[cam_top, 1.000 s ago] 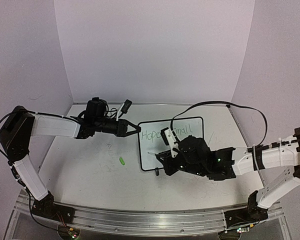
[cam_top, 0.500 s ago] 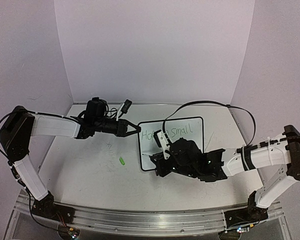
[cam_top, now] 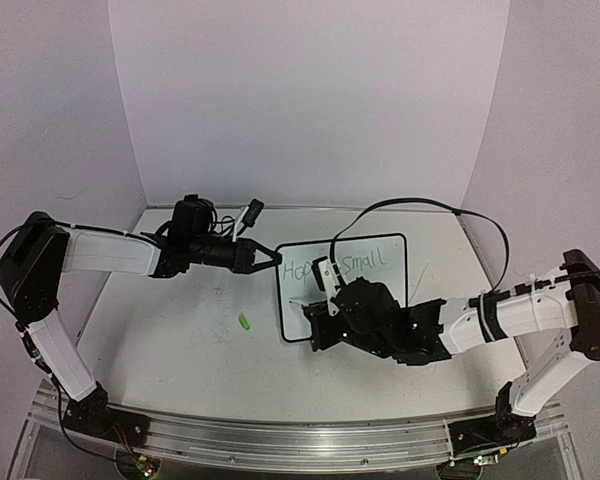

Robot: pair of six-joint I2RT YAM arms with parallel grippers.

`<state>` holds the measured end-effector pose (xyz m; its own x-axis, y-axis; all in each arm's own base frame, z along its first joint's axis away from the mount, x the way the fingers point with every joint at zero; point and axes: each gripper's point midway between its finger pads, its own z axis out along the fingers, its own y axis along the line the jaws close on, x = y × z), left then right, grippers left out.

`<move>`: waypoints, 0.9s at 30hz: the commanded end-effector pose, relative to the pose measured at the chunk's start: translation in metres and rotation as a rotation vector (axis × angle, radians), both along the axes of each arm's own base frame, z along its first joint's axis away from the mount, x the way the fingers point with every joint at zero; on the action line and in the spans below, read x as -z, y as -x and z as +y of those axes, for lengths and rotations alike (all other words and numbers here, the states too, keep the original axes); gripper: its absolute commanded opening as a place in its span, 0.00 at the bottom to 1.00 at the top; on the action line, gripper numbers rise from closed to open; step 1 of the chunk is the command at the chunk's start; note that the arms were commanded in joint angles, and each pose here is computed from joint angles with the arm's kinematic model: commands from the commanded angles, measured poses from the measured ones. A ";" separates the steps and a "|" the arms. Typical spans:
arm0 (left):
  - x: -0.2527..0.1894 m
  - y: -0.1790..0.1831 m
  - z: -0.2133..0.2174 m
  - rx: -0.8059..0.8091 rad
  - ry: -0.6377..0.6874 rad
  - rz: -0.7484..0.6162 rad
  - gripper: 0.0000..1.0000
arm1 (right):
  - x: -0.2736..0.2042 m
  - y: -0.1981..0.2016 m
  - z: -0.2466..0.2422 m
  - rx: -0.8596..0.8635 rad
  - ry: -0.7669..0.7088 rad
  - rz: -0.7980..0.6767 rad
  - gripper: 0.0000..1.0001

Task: Write a sentence on the whiteboard

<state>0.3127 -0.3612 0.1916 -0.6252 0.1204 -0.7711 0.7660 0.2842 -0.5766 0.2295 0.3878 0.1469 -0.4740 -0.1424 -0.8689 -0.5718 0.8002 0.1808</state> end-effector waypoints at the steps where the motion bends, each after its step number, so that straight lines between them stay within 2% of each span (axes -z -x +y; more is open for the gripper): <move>1: -0.031 0.001 0.003 -0.008 0.046 -0.073 0.00 | -0.017 -0.011 0.006 0.063 -0.048 -0.033 0.00; 14: -0.031 0.001 0.003 -0.007 0.047 -0.075 0.00 | -0.008 -0.019 0.009 0.106 -0.005 -0.036 0.00; 27: -0.031 0.001 0.002 -0.005 0.047 -0.074 0.00 | 0.010 -0.008 0.015 0.055 0.018 0.012 0.00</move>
